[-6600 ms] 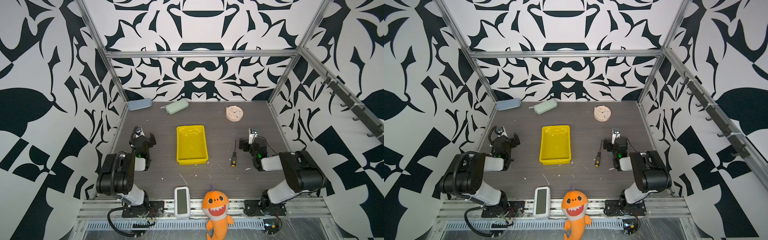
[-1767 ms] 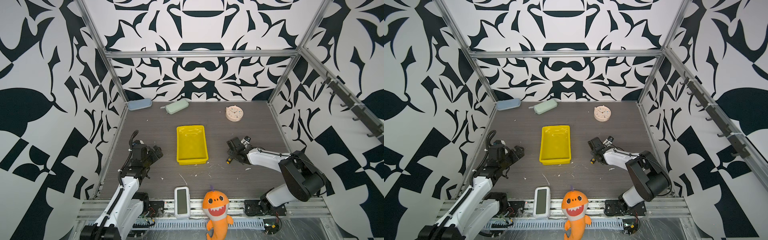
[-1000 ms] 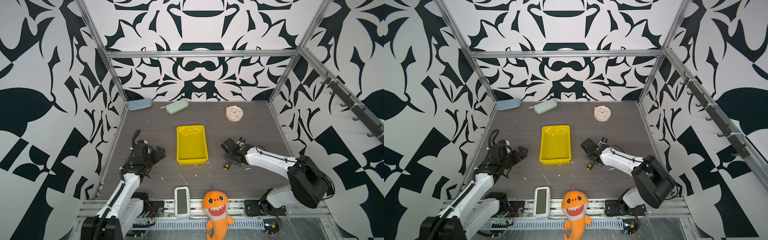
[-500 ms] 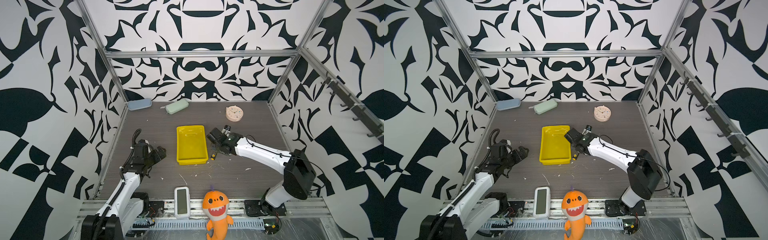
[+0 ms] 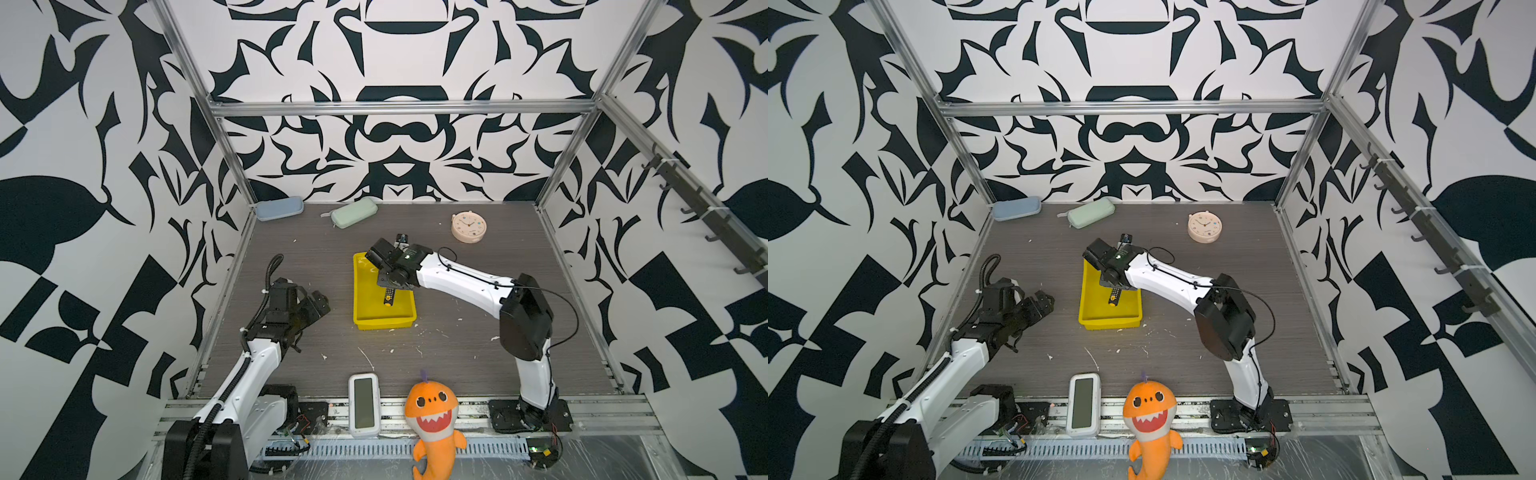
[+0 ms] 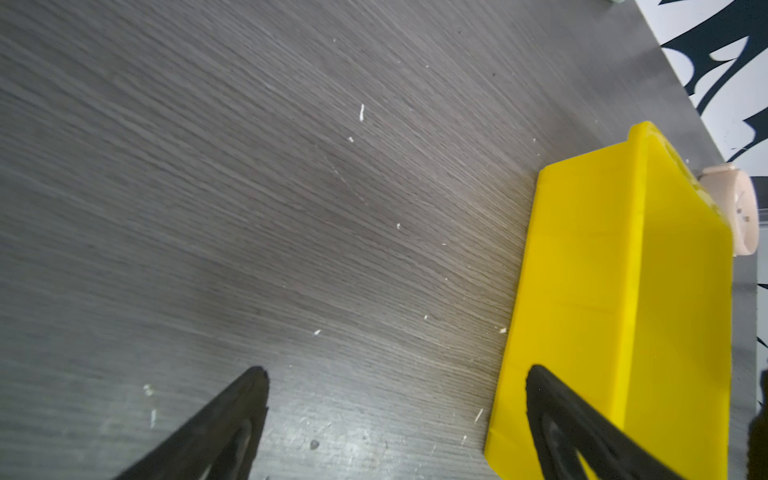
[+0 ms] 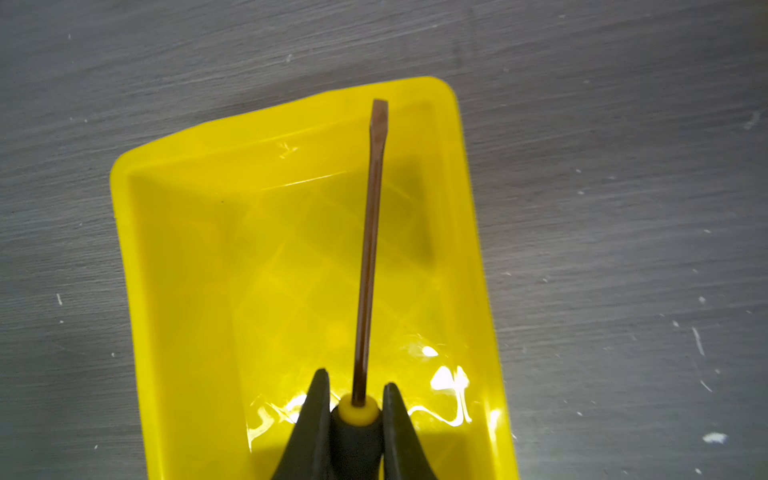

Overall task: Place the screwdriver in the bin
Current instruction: 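Lift the screwdriver with the right gripper and carry it over the yellow bin, then lower the screwdriver into the bin and open the right gripper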

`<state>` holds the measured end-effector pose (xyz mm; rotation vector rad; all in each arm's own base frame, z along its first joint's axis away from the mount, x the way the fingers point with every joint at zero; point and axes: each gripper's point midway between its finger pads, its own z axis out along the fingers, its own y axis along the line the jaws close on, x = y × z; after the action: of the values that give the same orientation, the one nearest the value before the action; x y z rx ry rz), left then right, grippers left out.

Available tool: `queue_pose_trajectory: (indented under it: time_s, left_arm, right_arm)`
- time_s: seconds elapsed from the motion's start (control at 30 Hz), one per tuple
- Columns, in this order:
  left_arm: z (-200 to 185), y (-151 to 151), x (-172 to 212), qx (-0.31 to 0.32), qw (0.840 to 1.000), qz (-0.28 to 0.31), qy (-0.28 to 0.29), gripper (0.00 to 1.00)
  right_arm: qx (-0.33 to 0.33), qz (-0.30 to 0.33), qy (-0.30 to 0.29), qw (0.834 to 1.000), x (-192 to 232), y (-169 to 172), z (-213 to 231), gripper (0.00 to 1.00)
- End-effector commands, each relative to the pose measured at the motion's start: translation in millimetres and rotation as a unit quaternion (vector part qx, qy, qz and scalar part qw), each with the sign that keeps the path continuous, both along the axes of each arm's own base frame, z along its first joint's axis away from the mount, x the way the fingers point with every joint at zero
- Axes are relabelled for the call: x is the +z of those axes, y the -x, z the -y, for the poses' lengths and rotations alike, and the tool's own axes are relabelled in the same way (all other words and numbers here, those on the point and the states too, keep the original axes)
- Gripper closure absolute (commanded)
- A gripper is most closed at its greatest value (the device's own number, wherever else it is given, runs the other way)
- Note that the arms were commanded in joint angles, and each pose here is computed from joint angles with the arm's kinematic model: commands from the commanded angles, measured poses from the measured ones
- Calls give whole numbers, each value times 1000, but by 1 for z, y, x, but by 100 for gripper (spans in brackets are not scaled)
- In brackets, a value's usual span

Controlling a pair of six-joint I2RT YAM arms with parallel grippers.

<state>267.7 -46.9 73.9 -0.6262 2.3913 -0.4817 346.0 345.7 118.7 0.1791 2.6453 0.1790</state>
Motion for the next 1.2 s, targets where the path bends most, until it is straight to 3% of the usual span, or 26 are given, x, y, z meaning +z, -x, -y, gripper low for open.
queue_pose_trajectory:
  time_s: [0.0,0.2,0.63,0.73,0.8,1.03,1.17]
  left_arm:
    - [-4,-2,5,10,1000,-5,-9,1]
    - [-2,-1,5,5,1000,-6,-3,1]
    - [-2,0,7,6,1000,-3,-1,1]
    - [-2,1,5,7,1000,-5,-1,1]
    - [-2,1,6,9,1000,-4,0,1]
    - [0,0,5,5,1000,-4,3,1]
    - [1,0,3,1,1000,-11,5,1]
  right_arm:
    - [27,-25,15,999,-1,7,-4,100]
    - [15,-39,-17,999,-21,10,-21,100]
    - [-17,-52,1,999,-43,9,-25,100]
    - [-17,-58,5,998,-39,12,-24,81]
    - [-18,-60,9,998,-34,15,-22,75]
    - [1,-27,-15,1000,15,27,-17,62]
    - [10,-2,-22,1000,42,33,-3,61]
